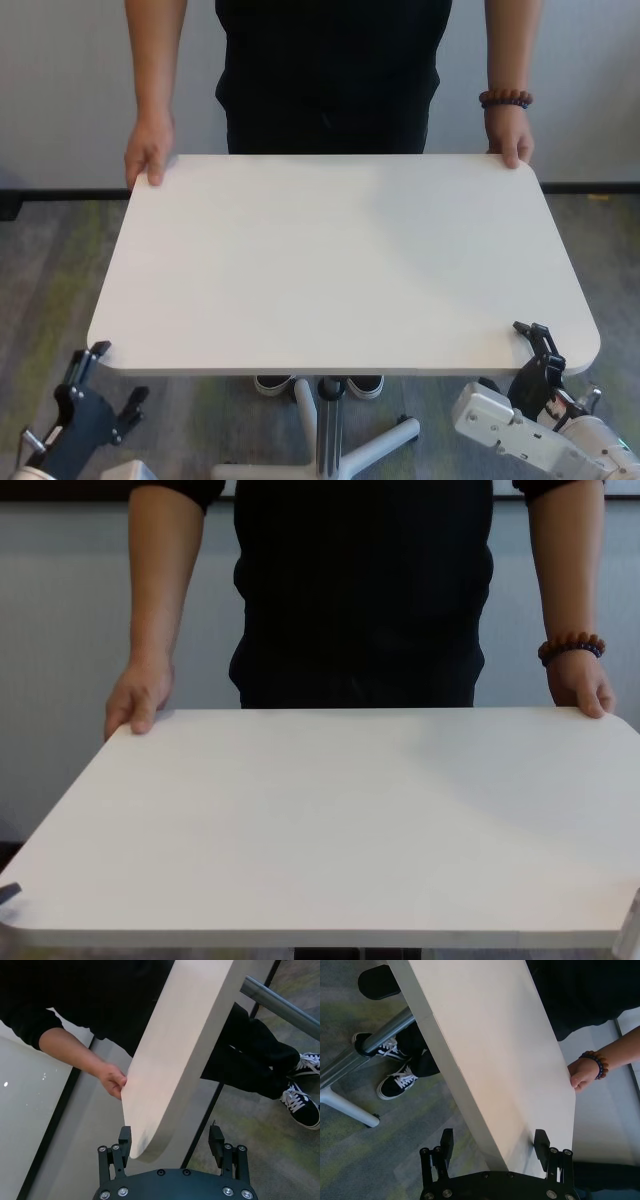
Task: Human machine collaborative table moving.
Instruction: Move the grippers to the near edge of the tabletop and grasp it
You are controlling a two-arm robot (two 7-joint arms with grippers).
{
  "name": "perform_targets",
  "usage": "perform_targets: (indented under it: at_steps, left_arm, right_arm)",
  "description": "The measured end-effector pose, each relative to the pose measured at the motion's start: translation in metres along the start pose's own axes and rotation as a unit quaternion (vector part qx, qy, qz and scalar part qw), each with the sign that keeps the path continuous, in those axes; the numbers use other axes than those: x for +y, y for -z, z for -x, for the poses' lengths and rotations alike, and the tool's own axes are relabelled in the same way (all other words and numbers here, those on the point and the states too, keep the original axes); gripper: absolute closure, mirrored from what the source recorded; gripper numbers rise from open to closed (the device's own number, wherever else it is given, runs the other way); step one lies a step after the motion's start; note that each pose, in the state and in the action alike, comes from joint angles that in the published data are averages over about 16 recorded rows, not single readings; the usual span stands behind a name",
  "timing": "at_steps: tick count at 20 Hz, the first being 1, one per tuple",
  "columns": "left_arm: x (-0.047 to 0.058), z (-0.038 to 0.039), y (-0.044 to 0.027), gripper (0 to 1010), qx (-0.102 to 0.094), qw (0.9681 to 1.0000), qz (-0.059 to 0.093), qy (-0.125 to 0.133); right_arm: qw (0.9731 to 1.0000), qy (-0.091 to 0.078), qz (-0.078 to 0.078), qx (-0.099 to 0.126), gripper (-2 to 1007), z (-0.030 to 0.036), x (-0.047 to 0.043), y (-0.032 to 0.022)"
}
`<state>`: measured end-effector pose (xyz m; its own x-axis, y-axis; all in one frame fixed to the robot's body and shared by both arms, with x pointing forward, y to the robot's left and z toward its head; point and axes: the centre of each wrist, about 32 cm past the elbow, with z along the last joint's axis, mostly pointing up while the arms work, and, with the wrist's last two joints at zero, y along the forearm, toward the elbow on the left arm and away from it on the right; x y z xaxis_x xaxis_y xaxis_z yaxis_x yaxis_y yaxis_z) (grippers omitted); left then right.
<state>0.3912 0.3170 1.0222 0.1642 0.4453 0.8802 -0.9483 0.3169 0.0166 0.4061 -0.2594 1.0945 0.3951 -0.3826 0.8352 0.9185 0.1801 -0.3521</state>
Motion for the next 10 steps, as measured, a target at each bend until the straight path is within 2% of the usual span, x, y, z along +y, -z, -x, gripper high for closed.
perform_targets:
  at_steps: [4, 10]
  left_arm:
    - [0.0002, 0.0049, -0.0023, 10, -0.014, 0.9999, 0.008, 0.004]
    - [-0.0051, 0.0065, -0.0054, 10, -0.018, 0.9998, 0.012, 0.0]
  right_arm:
    - [1.0, -0.001, 0.001, 0.001, 4, -0.0002, 0.0003, 0.0006]
    - [1.0, -0.003, 0.001, 0.002, 4, 0.0002, 0.001, 0.0006]
